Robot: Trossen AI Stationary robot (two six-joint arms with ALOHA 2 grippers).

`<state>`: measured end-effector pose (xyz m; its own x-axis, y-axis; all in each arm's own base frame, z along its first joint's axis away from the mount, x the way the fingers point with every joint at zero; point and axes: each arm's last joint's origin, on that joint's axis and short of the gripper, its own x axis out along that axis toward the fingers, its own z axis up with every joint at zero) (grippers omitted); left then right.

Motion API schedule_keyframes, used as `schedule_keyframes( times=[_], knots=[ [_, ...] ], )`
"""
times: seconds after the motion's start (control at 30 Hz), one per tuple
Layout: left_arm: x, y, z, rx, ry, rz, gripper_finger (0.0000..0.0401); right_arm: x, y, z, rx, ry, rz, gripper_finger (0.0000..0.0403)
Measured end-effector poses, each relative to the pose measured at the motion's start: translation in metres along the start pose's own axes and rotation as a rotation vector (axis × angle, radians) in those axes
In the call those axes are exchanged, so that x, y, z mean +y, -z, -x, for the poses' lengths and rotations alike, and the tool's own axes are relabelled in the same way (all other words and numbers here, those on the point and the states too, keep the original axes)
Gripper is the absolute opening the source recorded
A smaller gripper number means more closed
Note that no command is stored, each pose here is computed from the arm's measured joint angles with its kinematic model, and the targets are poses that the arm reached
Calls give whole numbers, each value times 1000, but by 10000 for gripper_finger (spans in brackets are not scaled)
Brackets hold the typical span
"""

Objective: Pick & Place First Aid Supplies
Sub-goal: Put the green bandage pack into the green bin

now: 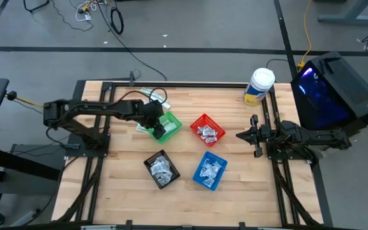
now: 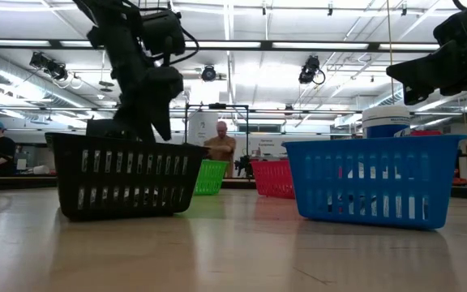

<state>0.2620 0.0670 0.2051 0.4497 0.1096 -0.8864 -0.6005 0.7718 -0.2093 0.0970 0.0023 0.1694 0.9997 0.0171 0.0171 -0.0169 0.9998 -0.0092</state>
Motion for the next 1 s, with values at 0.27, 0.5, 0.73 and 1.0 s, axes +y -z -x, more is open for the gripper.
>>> schedule_keyframes(
  times=[0.27, 0.5, 0.73, 1.0],
  knots=[
    [13, 8, 42, -35, -25, -56, 291, 0, 0, 0, 0, 0, 0, 13],
    [19, 18, 67, -41, -44, -277, 291, 0, 0, 0, 0, 0, 0, 13],
    [24, 25, 69, 27, -122, -520, 291, 0, 0, 0, 0, 1, 0, 13],
    [29, 37, 56, 95, -84, -754, 291, 0, 0, 0, 0, 1, 0, 13]
  ],
)
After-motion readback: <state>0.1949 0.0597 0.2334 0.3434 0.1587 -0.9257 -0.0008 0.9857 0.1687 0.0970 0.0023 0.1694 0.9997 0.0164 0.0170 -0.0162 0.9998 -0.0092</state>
